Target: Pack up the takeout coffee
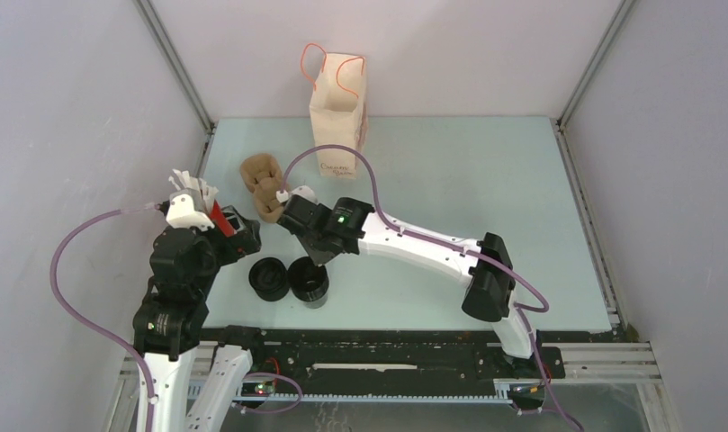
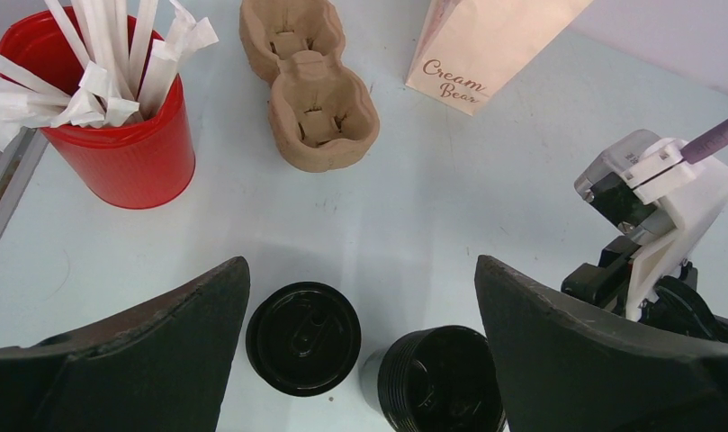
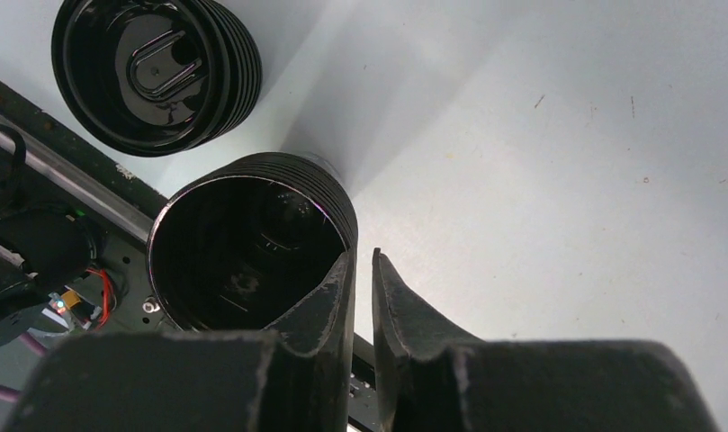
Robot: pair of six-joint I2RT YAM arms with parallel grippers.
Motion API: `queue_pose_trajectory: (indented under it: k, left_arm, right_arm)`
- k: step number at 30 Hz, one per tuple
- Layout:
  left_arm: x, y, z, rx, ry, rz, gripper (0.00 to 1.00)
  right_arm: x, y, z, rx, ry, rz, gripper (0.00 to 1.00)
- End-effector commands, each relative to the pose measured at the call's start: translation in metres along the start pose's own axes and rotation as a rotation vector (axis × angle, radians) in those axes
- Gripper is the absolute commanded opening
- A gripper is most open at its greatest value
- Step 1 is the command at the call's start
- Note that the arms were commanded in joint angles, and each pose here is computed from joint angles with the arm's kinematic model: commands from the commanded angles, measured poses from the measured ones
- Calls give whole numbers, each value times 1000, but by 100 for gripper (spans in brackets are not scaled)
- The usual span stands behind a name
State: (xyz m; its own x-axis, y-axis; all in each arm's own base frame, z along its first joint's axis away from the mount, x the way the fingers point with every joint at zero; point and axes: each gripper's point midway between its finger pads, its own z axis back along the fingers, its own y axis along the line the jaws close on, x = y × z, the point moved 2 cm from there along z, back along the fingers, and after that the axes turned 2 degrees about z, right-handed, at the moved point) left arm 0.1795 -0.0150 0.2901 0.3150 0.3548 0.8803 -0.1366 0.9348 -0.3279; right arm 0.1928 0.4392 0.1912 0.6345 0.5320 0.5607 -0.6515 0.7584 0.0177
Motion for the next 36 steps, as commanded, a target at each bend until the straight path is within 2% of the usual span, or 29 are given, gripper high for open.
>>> queue_pose_trajectory:
  k: [1, 5, 9, 17, 25, 36]
  left_arm:
    - [2, -6, -6, -25, -7, 8, 100]
    - [2, -5, -6, -24, -5, 8, 100]
    - [0, -5, -7, -23, -2, 8, 100]
    - [0, -3, -5, -19, -6, 2, 100]
    - [0, -3, -6, -19, -6, 2, 100]
    - [-1, -3, -6, -19, -2, 3, 100]
  right_arm:
    - [7, 0, 5, -10, -18, 24, 21]
    - [6, 6, 8, 16, -16, 31, 34]
    - [4, 12, 4, 44, -2, 40, 35]
    - [-2, 9, -6, 11, 25, 61, 30]
    - [1, 7, -2, -30, 7, 75, 14]
    - [5, 8, 6, -40, -8, 81, 15]
